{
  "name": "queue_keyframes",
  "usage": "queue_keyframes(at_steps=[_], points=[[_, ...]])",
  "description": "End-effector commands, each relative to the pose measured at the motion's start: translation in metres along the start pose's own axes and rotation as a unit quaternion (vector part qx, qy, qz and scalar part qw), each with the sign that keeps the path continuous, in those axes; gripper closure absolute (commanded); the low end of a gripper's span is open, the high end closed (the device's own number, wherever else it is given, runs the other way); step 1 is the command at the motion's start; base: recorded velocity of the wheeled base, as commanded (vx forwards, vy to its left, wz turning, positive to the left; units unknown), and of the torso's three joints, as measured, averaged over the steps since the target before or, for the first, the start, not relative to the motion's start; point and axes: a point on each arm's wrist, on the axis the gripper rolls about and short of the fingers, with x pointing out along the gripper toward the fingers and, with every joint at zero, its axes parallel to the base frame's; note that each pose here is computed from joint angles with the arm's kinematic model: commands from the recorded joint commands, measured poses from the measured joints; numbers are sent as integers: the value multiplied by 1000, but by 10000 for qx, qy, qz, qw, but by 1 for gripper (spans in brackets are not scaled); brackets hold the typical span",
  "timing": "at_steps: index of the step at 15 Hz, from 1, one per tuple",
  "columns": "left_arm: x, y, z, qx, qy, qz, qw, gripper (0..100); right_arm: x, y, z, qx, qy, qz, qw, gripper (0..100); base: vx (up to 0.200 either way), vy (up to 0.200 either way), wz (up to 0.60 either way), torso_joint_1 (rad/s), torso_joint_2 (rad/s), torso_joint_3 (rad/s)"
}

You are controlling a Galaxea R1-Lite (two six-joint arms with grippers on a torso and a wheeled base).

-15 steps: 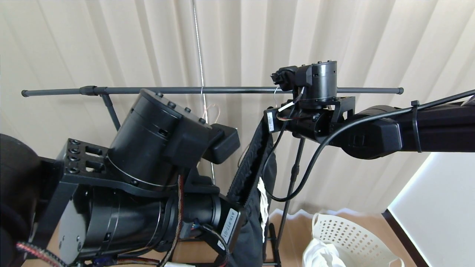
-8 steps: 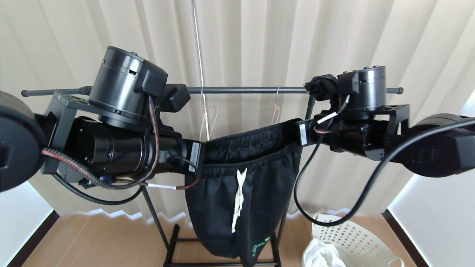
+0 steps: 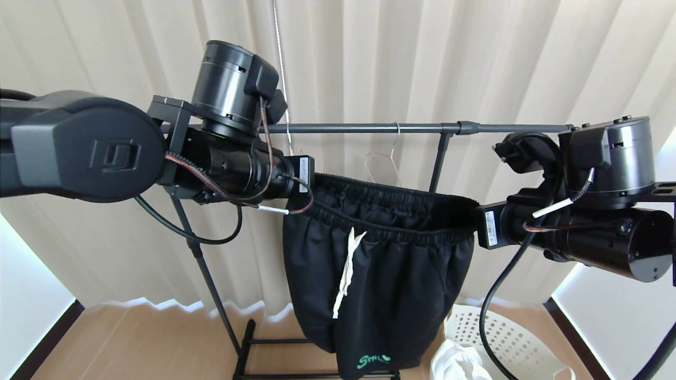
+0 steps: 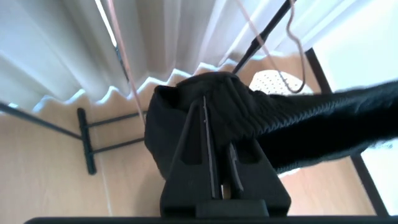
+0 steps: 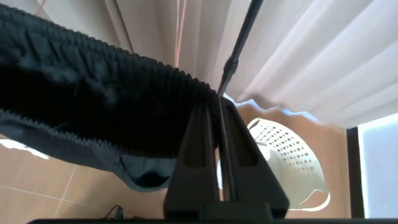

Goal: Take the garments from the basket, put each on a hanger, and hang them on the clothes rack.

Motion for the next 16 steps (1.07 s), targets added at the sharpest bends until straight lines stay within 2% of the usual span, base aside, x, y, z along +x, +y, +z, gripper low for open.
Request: queue_keyframes(at_steps=[1, 4, 6, 7, 8, 10, 13, 16], points=[[12, -9, 4, -40, -41, -64, 10000, 100, -14, -6, -11, -47, 52, 30, 10000, 0, 0, 0, 0, 0, 0, 0], [16, -17, 13, -123, -181, -164, 9996, 100, -24, -13, -37, -544, 402, 81, 9977, 0, 0, 0, 0, 0, 0, 0], [19, -23, 19, -157, -274, -205, 9993, 100, -36, -14, -56, -944, 542, 616, 9921, 0, 0, 0, 0, 0, 0, 0], [18, -25, 20, -145, -303, -196, 9992, 100, -42, -13, -57, -991, 489, 786, 9908, 0, 0, 0, 0, 0, 0, 0], [16, -31, 19, -92, -348, -164, 9992, 100, -56, -6, -61, -1143, 409, 1219, 9851, 0, 0, 0, 0, 0, 0, 0], [16, -34, 17, -61, -343, -172, 9992, 100, -61, 2, -63, -1274, 357, 1610, 9780, 0, 0, 0, 0, 0, 0, 0], [14, -37, 15, -26, -315, -204, 9993, 100, -58, 23, -49, -1256, -8, 2429, 9619, 0, 0, 0, 0, 0, 0, 0], [13, -38, 14, -16, -306, -215, 9993, 100, -33, 43, -36, -1166, -346, 2562, 9589, 0, 0, 0, 0, 0, 0, 0]])
